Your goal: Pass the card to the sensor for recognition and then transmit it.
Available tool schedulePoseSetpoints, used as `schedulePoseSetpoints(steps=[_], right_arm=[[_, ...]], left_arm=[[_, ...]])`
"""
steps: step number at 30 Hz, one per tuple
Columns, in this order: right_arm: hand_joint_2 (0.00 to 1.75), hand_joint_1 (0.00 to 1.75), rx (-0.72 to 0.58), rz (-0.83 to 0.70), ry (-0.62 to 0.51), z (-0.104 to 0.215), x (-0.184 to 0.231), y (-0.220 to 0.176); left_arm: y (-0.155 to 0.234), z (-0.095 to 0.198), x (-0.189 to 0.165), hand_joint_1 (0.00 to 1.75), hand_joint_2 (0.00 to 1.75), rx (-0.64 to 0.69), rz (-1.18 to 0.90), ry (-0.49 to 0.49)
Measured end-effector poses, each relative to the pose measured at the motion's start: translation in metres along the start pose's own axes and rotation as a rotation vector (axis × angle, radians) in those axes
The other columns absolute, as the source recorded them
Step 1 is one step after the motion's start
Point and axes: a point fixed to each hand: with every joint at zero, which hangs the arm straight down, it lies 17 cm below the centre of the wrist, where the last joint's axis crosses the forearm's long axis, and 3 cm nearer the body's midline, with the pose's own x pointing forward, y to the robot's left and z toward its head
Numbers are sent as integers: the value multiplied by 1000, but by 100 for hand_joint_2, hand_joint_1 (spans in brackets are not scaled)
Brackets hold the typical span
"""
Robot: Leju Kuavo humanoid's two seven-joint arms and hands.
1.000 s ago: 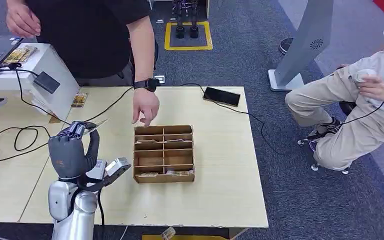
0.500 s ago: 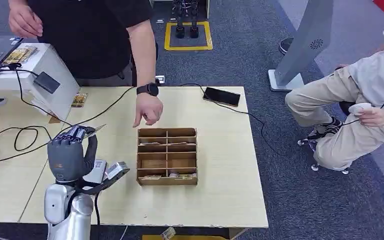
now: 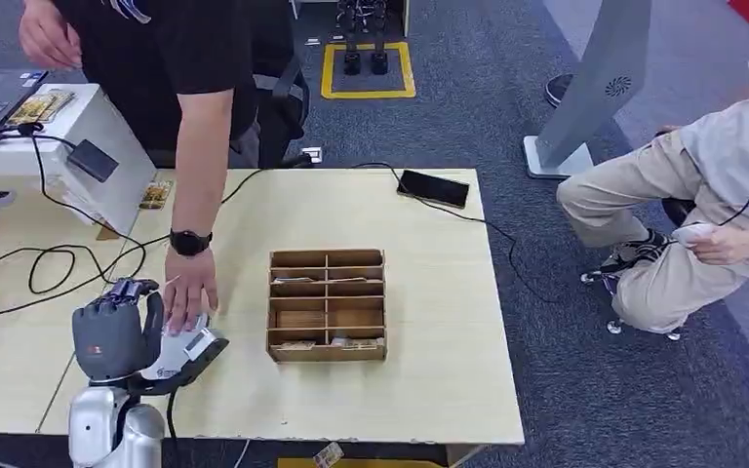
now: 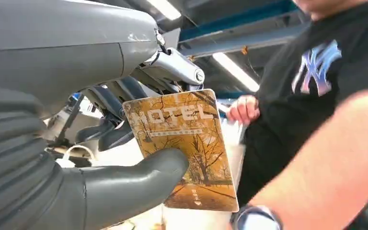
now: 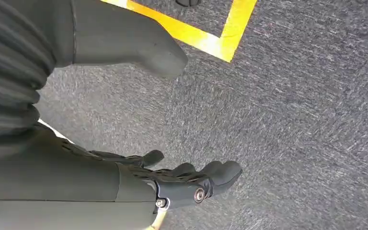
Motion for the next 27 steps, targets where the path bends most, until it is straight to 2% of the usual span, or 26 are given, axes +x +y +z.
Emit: schedulePoseSetpoints(steps=[9, 17, 21, 27], right_arm=[[175, 0, -7, -9, 4, -1, 0, -2], [175, 0, -16, -22, 8, -2, 1, -4], [175, 0, -20, -34, 7, -2, 1, -5], [175, 0, -24, -49, 14, -1, -1, -5]], left_arm=[[-30, 24, -17, 175, 175, -96, 4, 100], [-52, 52, -36, 175, 175, -157, 56, 245], [-72, 71, -29, 175, 175, -231, 60, 238], [-109, 103, -17, 175, 175, -352, 101, 280]])
